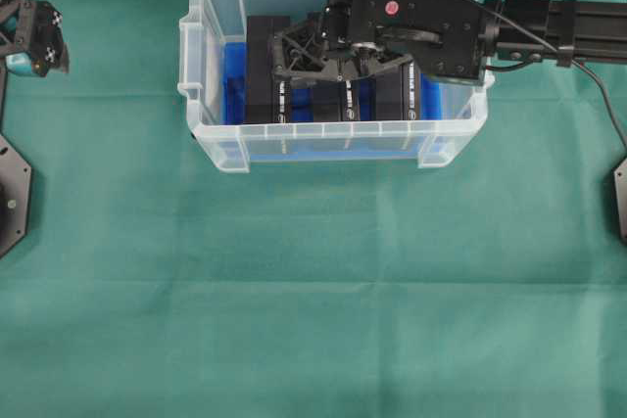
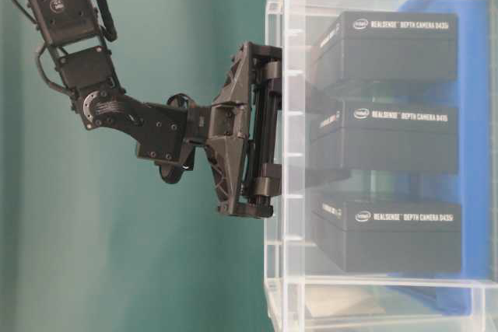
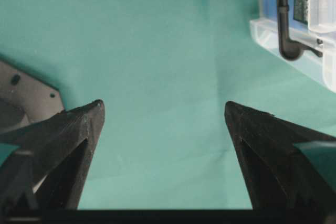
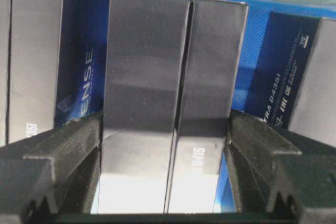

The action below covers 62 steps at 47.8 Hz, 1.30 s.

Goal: Take out the box from the case.
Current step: 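Close the right gripper on the middle black box, then lift the middle black box upward out of the case with the right gripper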

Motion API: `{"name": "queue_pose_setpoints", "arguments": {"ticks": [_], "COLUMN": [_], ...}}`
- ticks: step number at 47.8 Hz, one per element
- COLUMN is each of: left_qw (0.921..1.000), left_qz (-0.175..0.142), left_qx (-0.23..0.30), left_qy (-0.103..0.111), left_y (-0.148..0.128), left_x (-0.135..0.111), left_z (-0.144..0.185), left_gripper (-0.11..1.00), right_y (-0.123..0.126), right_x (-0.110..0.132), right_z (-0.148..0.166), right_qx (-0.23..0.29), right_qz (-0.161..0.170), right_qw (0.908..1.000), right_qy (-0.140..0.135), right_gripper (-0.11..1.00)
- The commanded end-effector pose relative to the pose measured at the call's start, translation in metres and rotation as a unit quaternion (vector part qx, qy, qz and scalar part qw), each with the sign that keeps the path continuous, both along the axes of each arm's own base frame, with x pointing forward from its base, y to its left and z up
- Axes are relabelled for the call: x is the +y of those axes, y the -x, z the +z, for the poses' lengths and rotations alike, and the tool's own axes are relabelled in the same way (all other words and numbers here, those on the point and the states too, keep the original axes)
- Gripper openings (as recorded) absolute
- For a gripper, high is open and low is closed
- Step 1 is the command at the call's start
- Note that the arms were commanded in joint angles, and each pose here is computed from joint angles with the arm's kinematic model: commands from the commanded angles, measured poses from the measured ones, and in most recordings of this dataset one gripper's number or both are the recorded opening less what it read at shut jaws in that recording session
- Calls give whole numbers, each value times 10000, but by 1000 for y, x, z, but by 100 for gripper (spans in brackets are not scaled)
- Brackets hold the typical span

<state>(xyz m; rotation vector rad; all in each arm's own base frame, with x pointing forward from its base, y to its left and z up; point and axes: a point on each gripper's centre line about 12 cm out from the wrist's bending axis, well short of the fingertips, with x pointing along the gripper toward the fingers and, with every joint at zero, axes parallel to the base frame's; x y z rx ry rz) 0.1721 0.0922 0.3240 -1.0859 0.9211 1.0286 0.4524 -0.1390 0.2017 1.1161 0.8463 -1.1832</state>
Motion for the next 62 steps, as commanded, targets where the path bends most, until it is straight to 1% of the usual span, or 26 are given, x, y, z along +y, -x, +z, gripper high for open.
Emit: {"name": "queue_pose_setpoints", "arguments": {"ticks": [1,19,27,33,56,62], "left_qw": [10000,10000,10000,10000,10000,10000], "left_qz": [16,17,17,17,24,24], "left_qx": [-55,-52,-52,-65,-70,-77], "left_qy": [-44,-51,-51,-58,-49,-53], "left_y": [0,0,0,0,1,1], "left_x": [1,1,1,1,1,0], "left_z": [4,4,4,4,4,4], "left_gripper": [95,95,95,95,95,95], "right_y": [-3,2,11,16,26,30], "right_x": [2,1,2,4,8,8], "right_z": [24,81,105,124,179,194], "right_qx": [-214,-469,-415,-472,-520,-511], "right_qz": [12,-45,-134,-173,-47,-57], "right_qw": [9997,9987,9989,9985,9981,9978], "right_qy": [74,193,192,207,324,427], "right_gripper": [71,70,70,70,69,68]}}
